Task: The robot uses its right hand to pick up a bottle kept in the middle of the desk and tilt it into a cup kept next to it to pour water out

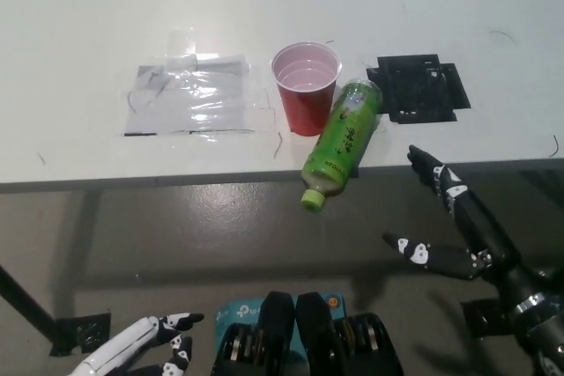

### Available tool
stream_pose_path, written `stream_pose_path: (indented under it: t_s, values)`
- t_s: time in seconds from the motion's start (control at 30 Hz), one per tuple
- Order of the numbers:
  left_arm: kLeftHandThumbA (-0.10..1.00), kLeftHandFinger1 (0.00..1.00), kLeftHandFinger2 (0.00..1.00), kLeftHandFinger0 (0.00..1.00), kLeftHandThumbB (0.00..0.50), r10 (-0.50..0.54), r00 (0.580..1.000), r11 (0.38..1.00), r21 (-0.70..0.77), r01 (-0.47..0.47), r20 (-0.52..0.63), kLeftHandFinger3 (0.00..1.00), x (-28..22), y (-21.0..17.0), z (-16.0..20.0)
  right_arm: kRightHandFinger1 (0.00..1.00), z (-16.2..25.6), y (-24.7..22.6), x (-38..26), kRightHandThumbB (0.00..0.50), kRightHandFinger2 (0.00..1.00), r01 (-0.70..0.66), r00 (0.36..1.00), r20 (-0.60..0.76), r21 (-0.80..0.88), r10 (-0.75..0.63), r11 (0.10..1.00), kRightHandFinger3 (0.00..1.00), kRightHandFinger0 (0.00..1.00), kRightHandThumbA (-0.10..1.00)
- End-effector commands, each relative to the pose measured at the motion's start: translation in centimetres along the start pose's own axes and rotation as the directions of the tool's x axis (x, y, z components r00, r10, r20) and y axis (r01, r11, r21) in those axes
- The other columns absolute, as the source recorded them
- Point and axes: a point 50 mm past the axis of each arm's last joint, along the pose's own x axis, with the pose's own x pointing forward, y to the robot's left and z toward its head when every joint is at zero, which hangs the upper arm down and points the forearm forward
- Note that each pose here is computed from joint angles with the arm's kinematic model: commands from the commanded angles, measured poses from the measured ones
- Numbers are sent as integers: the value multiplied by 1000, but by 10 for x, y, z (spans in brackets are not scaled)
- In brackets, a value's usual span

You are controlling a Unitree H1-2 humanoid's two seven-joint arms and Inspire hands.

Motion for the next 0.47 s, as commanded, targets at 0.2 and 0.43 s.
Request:
stream_pose_path:
  t_s: [0.2,0.43]
  values:
    - [932,1000,1000,1000,313,13,1000,1000,13,-14,18,1000,-8,11,6,1000,-15,-1,15,144,1000,-14,1000,10,-87,15,996,1000,1000,650]
    - [944,1000,1000,1000,339,17,1000,1000,20,-17,23,1000,-7,13,8,1000,-15,-5,20,101,1000,-13,1000,9,-147,14,989,1000,1000,554]
